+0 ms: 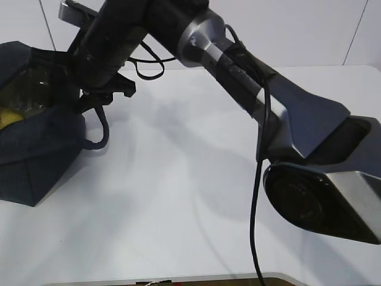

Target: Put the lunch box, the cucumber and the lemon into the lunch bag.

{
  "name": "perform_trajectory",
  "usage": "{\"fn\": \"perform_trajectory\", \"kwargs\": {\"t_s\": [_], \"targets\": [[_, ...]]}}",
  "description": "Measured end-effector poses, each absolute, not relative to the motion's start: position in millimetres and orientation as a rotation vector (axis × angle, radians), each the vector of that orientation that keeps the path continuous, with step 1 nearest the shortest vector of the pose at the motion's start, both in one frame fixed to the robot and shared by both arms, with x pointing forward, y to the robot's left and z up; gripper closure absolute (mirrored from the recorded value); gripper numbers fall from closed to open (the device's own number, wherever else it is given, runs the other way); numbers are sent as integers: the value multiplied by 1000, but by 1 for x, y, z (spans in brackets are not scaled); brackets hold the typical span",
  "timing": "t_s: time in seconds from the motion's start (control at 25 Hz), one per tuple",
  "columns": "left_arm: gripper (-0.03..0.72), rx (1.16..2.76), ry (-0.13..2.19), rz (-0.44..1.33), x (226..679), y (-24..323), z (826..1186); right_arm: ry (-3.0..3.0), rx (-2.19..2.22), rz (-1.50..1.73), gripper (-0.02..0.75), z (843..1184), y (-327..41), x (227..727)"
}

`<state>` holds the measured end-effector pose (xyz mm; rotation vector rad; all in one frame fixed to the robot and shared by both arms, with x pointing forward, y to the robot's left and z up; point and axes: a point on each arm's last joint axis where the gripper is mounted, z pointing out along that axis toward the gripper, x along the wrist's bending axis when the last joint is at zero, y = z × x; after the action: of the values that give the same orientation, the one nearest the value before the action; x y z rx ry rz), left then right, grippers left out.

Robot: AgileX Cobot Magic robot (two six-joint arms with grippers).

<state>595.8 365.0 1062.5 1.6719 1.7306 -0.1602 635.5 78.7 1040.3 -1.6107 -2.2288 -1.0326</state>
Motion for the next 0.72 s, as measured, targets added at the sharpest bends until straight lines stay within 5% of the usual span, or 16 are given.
{"fn": "perform_trajectory", "kwargs": {"t_s": [0.2,0.48,0.72], "targets": [[702,1672,1731,-160,596,365,1062,-2217,-1606,-1004,400,1031,81,636],[702,1674,1721,-158,596,365,1063,-2278,-1534,-1066,697,1040,80,635],[702,1697,1667,-170,598,353,1064,-2356,-1529,-1078,726,1040,78,637]]}}
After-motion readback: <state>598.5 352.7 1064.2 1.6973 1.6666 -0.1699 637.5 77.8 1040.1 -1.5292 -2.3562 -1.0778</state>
